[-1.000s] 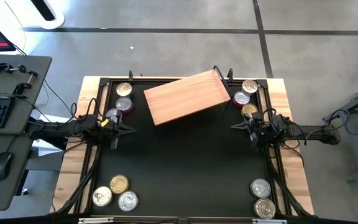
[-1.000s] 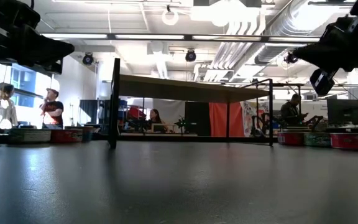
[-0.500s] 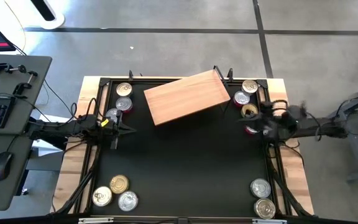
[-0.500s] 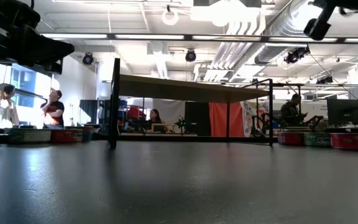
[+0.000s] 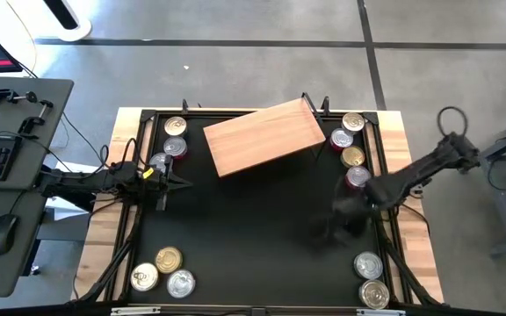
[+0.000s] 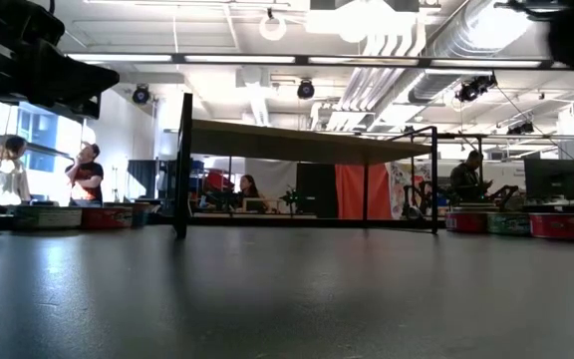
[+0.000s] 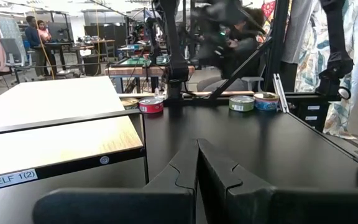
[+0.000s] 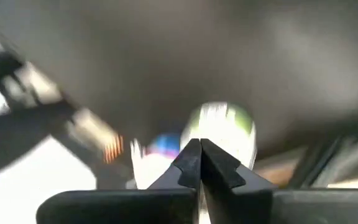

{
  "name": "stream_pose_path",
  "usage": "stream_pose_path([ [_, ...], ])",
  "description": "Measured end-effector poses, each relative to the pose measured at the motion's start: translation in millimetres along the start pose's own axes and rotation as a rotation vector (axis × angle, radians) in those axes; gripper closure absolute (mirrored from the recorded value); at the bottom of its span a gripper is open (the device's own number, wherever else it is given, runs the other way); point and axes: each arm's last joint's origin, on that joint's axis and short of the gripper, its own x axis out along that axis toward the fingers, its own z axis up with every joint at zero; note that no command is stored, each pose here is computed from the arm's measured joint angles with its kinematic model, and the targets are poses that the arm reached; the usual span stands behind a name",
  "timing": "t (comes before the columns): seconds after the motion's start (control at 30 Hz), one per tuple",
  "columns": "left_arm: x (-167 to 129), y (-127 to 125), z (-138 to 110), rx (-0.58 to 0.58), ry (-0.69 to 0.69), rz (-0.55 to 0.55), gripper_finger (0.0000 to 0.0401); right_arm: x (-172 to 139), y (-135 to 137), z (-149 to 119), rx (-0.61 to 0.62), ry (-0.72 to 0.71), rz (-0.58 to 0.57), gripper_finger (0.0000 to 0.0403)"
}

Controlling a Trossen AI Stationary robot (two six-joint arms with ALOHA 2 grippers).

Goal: Stack canned seafood by type on shelf
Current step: Put the bottom silver and green tuna can on the shelf

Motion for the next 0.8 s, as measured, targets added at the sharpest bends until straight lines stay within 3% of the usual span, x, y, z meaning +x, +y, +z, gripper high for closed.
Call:
stream_pose_path([
  [0.13,0.0,0.0,0.0,0.000,0.000,0.000,0.0401,32.7,11.3,-15.9,0.063,0.151,-0.043,0.0403],
  [0.3,0.0,0.0,0.0,0.000,0.000,0.000,0.0401,57.1,15.4,-19.4,0.110,0.164,-0.094,0.0403],
  [0.53,0.0,0.0,0.1,0.000,0.000,0.000,0.0401,95.1,-5.0,-13.3,0.154,0.186,-0.252,0.0403],
  [0.8,0.0,0.0,0.1,0.000,0.000,0.000,0.0401,104.9,-15.6,-7.0,0.180,0.164,-0.306,0.0403],
])
